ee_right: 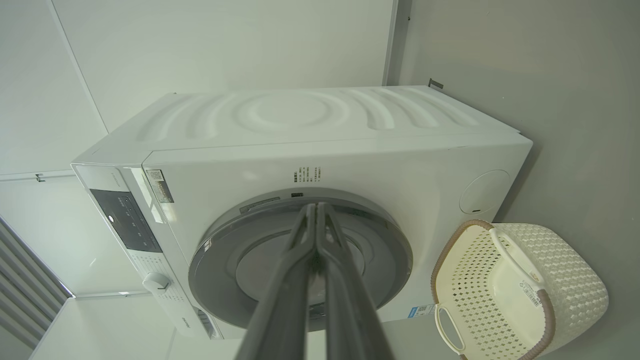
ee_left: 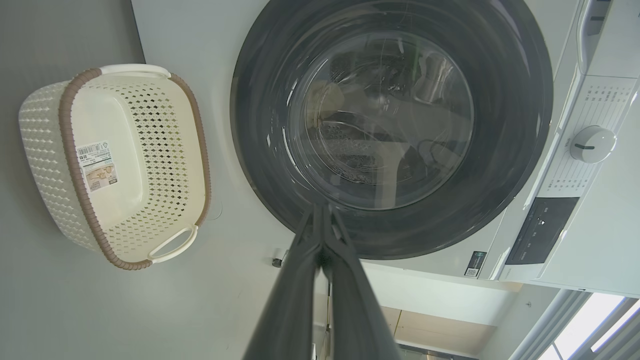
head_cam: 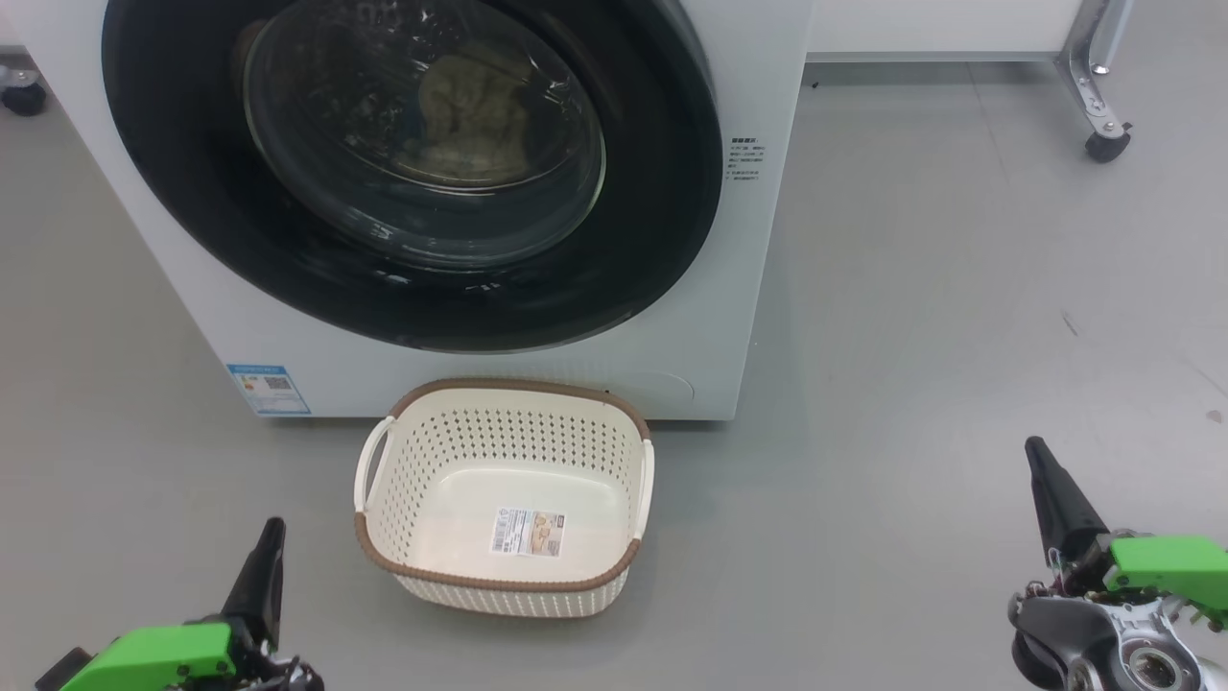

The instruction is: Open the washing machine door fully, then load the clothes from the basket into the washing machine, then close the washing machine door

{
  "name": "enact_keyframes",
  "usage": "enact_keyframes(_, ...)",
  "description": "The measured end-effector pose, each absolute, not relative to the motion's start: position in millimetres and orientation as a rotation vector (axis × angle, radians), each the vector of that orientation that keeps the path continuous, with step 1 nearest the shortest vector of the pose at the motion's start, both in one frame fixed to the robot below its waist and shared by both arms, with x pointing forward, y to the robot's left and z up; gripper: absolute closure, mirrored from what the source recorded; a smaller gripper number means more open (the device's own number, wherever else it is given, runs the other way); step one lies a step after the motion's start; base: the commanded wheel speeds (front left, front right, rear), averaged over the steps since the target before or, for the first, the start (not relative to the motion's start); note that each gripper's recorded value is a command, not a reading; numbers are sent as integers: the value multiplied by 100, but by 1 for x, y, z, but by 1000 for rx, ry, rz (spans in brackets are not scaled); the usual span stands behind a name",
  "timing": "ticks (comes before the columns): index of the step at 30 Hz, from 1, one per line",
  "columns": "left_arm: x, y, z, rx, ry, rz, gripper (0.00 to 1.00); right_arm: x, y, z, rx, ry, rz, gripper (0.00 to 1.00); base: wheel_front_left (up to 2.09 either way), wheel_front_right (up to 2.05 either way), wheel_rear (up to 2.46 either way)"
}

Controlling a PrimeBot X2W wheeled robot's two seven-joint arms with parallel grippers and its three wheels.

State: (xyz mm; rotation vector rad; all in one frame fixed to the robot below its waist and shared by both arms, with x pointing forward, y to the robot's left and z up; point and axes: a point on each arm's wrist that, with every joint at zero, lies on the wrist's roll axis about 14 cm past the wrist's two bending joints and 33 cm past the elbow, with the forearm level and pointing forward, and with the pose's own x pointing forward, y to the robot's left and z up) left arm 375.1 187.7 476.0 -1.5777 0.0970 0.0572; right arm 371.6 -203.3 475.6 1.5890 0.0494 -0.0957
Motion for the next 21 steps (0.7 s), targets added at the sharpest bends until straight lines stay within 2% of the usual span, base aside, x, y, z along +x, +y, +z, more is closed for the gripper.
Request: enact_keyframes(21,375,188,476,-1579,96,57,100,372,-203,476,1589,49,-96,100,0,0,0)
